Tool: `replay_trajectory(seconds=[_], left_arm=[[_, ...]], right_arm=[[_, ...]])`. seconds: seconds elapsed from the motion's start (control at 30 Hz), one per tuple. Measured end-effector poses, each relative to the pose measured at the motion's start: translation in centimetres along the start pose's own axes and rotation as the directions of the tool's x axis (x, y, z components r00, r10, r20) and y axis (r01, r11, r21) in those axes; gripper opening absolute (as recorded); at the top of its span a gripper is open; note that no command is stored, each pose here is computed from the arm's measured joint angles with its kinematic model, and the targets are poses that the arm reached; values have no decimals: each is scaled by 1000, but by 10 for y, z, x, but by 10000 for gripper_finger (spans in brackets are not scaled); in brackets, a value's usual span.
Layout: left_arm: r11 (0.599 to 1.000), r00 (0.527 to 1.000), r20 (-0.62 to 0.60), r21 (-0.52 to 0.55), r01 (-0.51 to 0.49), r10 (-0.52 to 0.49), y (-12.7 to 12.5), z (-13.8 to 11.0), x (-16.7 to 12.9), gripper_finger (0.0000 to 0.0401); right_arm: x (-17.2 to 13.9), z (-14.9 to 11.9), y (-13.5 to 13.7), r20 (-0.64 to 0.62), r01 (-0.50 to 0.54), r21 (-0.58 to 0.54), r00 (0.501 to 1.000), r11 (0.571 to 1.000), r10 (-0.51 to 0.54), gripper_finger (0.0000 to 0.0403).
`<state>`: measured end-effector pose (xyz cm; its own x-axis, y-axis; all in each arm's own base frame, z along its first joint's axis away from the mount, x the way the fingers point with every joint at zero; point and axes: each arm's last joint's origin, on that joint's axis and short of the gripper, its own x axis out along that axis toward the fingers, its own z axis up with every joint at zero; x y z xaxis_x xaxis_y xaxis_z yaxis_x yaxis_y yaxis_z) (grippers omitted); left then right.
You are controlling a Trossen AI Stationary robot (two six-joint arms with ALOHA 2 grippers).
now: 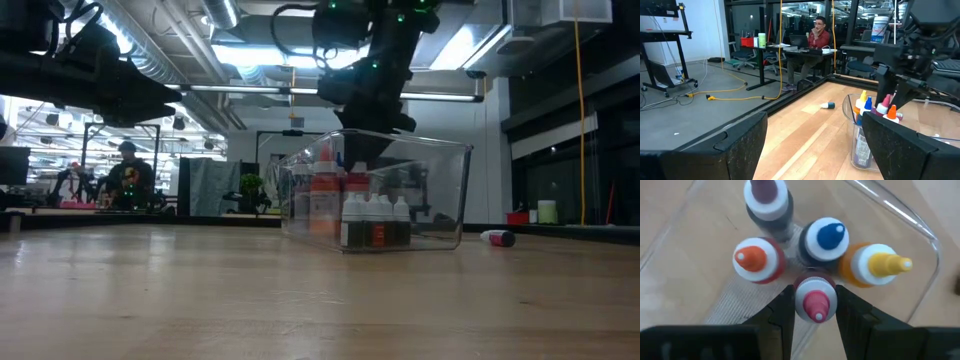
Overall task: Pick & Place food coloring
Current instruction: Put the large pink food coloring bottle into the top of the bin, then put the small blue food coloring bottle into the bottom of the bin
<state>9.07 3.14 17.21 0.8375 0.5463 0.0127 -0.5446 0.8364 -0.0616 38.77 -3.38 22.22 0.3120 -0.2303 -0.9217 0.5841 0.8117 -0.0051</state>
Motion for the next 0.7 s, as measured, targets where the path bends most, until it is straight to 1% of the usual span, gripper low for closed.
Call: replay_trajectory(seconds=[0.1,0.17,0.37,0.47,0.57,0.7], left_arm=[[1000,1000,0,0,0,0,0,0,0,320],[1000,1000,0,0,0,0,0,0,0,320],[1000,1000,0,0,0,0,0,0,0,320],[1000,1000,0,0,0,0,0,0,0,320],[1000,1000,-1,0,0,0,0,0,0,320],[1000,1000,-1,0,0,0,0,0,0,320]], right_arm=[[0,2,-1,11,-5,7,1000,1000,4,119],[1,3,-2,13,-5,11,1000,1000,5,129],[1,3,-1,1,-34,15,999,999,34,189],[0,3,-1,0,-36,29,999,999,36,210],[-6,3,-2,-10,-32,41,999,999,32,223],[-25,7,-5,-13,-31,40,999,999,32,227]])
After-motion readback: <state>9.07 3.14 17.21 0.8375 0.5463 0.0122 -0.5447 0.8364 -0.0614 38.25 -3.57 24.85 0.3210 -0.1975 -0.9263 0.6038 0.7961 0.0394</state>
